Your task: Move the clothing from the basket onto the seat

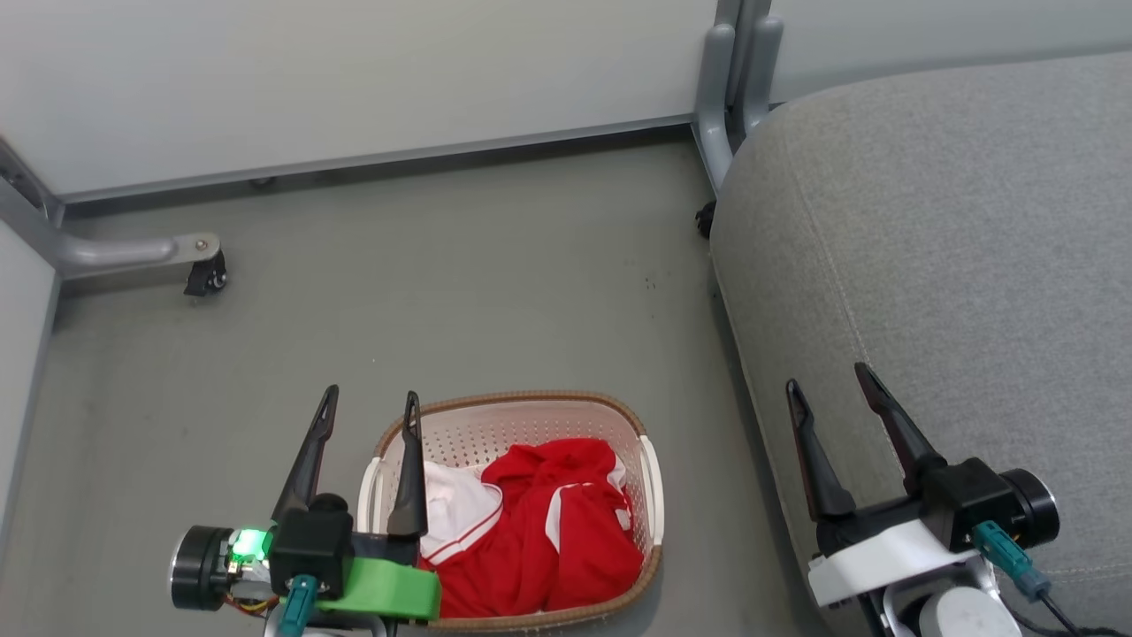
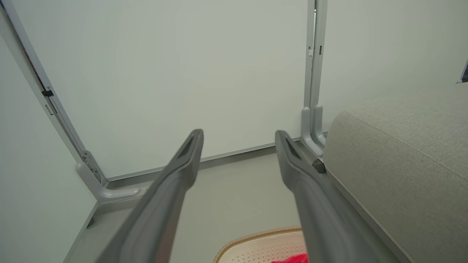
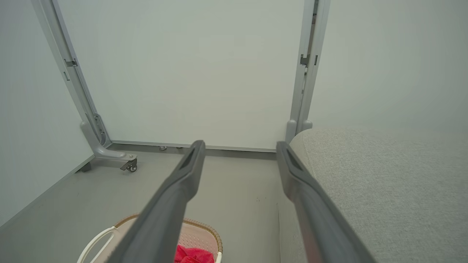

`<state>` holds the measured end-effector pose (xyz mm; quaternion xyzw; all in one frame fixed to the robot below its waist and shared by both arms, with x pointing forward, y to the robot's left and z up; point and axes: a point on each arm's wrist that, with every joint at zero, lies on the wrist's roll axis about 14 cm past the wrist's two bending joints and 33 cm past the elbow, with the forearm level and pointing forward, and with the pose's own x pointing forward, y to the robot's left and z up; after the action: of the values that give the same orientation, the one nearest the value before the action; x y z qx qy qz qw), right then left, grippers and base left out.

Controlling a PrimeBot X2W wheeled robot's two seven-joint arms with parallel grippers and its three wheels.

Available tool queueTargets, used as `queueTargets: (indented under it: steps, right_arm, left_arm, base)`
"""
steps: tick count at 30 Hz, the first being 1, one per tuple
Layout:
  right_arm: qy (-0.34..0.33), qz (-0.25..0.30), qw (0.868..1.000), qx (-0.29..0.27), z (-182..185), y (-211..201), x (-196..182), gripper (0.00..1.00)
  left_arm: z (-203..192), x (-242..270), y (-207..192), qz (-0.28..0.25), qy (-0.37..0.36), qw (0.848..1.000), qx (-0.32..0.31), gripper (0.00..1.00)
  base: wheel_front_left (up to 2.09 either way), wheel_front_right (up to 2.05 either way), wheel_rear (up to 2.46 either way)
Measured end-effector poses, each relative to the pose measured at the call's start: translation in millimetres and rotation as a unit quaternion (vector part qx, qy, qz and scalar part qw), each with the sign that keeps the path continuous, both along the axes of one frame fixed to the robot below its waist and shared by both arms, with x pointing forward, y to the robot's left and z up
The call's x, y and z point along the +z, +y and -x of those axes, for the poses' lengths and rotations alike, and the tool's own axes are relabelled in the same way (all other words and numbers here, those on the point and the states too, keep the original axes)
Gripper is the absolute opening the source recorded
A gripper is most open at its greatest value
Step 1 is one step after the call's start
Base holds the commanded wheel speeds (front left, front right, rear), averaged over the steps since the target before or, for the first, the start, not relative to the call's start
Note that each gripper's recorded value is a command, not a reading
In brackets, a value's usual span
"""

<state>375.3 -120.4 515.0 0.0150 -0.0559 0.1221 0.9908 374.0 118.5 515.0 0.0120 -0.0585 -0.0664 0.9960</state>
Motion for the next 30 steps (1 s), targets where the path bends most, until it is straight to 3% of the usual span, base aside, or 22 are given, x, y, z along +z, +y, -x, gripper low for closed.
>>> queueTargets:
  steps: [8, 14, 24, 30]
  right_arm:
    - [-0.001, 0.006, 1.000, 0.011, -37, 5, -5, 1.00]
    - [0.017, 0.023, 1.000, 0.003, -64, -8, -27, 1.00]
    - [0.018, 0.028, 0.999, -0.010, -109, -21, -51, 1.00]
    - [0.021, 0.023, 0.999, -0.011, -129, -20, -69, 1.00]
  left_arm:
    - [-27, -59, -26, -0.018, 0.083, 0.994, -0.064, 1.00]
    - [-43, -121, -58, -0.060, 0.163, 0.973, -0.149, 1.00]
    - [-68, -239, -62, -0.168, 0.303, 0.912, -0.221, 1.00]
    - [-76, -304, -46, -0.243, 0.383, 0.858, -0.240, 1.00]
  base:
    - [0.00, 0.00, 0.00]
    - [0.00, 0.00, 0.00]
    - [0.00, 0.00, 0.00]
    - [0.00, 0.00, 0.00]
